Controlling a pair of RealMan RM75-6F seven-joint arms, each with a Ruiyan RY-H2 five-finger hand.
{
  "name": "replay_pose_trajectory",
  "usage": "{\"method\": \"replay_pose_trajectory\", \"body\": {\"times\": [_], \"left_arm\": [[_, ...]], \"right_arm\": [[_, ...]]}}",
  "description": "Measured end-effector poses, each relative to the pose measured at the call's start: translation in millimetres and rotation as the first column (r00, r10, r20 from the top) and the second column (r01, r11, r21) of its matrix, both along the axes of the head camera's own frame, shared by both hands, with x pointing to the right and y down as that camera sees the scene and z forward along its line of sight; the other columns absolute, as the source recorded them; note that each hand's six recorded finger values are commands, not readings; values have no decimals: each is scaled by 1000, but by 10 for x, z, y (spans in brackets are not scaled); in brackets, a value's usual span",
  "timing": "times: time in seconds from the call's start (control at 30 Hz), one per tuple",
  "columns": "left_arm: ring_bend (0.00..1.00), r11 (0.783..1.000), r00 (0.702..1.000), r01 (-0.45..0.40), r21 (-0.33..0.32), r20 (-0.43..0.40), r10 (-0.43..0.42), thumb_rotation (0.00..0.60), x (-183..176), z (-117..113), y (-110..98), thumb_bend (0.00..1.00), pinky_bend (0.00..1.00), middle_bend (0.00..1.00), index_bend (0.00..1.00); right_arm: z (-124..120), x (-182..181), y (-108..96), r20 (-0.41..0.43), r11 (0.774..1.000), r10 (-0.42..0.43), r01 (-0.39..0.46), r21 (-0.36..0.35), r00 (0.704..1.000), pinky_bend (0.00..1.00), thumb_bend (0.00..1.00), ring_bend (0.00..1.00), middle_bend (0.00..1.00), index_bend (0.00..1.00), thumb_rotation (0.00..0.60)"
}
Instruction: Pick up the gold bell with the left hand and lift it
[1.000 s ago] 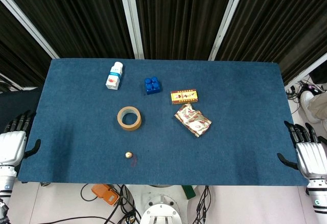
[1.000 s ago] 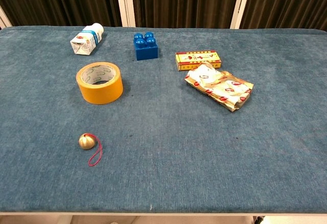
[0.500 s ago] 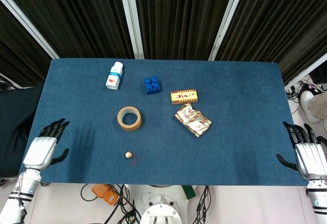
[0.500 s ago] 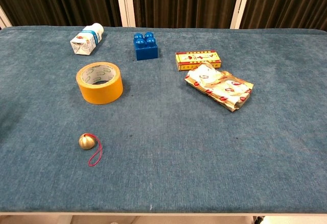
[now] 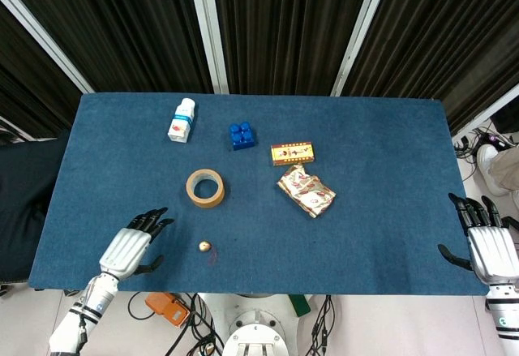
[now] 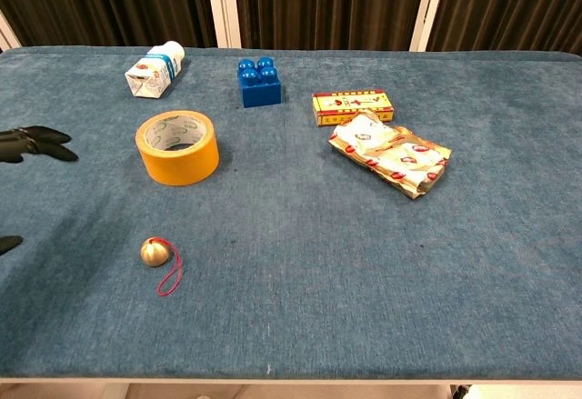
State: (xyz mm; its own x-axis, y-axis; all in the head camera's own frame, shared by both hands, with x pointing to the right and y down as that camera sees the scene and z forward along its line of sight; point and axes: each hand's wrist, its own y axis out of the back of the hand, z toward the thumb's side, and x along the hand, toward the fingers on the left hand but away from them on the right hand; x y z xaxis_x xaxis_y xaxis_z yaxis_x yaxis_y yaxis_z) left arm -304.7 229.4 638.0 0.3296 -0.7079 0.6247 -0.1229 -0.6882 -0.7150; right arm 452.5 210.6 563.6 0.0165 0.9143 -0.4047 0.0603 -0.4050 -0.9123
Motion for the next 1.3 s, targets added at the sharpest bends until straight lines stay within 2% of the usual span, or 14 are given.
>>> {"method": "replay_pose_trajectory", "body": {"times": [0.37, 0.57, 0.77, 0.97, 1.3], "left_arm": [[0, 999, 997, -36, -27, -75, 34, 600, 305, 39, 140, 277, 123, 0, 261], [0, 997, 993, -69, -38, -98, 65, 600, 495, 148, 127, 276, 123, 0, 288], [0, 996, 994, -78, -33, -82, 75, 600, 580, 312, 32, 275, 123, 0, 292], [0, 995, 994, -81, -56, -78, 76, 600, 615, 431, -23, 276, 123, 0, 334], [0, 993, 995, -69, -92, -82, 61, 600, 632, 543, -1, 276, 123, 0, 357]], "right_arm": [[4, 0, 1, -3, 1000, 4, -4, -2, 1000, 18, 323, 168, 203, 61, 600], [7, -2, 2, -5, 1000, 2, -2, -3, 1000, 18, 323, 168, 203, 61, 600], [-3, 16, -4, 1, 1000, 11, -11, -1, 1000, 18, 323, 168, 203, 62, 600], [0, 19, -14, 0, 1000, 11, -11, -2, 1000, 18, 323, 168, 203, 62, 600], [-1, 17, -14, -3, 1000, 10, -10, 1, 1000, 18, 323, 168, 203, 62, 600]]}}
